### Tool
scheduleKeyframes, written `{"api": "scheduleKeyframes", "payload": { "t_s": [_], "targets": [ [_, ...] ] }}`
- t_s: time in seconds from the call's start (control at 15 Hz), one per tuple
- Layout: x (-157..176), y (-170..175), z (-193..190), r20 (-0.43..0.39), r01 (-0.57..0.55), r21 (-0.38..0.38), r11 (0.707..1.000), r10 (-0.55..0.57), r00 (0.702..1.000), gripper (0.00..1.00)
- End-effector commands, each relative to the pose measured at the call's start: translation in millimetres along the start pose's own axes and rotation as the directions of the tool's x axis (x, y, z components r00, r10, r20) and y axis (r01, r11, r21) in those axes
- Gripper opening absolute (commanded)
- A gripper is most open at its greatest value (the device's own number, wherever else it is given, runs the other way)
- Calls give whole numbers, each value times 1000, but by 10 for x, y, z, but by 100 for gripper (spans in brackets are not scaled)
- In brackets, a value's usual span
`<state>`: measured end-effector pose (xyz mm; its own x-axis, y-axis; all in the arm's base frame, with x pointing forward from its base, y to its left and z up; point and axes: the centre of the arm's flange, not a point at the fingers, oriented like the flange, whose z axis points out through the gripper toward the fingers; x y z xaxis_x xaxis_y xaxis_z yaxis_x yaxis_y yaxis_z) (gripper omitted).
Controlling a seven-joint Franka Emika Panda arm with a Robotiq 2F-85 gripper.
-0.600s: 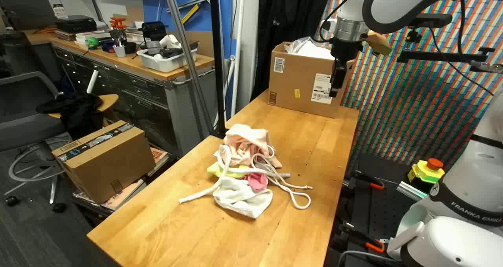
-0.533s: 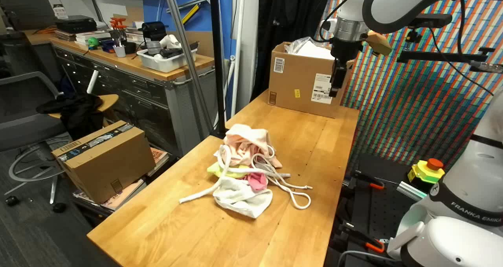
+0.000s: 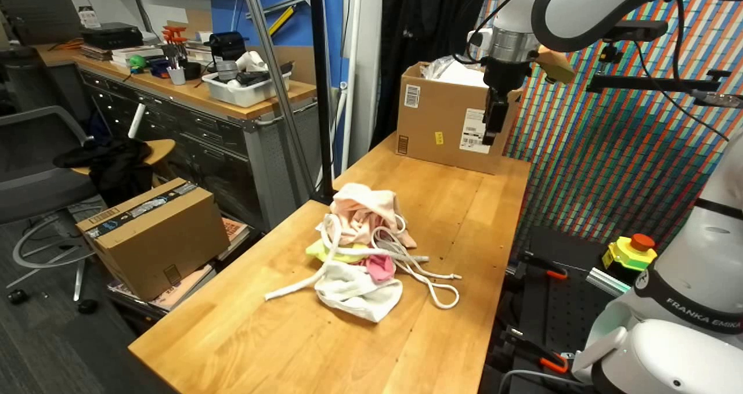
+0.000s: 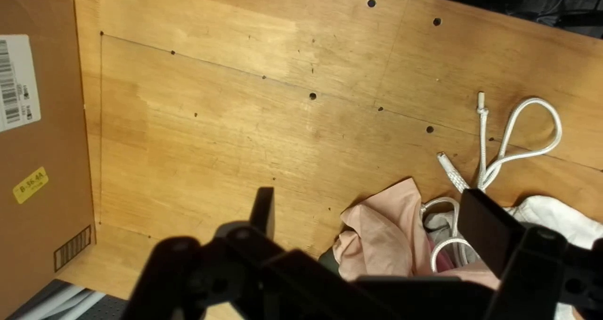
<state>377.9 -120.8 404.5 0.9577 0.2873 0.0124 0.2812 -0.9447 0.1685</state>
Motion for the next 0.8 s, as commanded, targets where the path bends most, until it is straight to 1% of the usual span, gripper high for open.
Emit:
{"api": "scheduleKeyframes", "payload": {
  "t_s": [0.0, 0.27, 0.47, 0.6, 0.73],
  "targets": [
    [427, -254, -62, 10, 88, -80, 993, -88, 996, 100],
    [872, -645, -139, 57, 204, -145, 968, -197, 979, 100],
    [1191, -851, -199, 76, 269, -165, 949, -260, 963, 100],
    [1409, -940, -194, 76, 301, -163, 940, -292, 953, 100],
    [1605, -983, -156, 74, 321, -141, 936, -314, 947, 100]
  ]
}}
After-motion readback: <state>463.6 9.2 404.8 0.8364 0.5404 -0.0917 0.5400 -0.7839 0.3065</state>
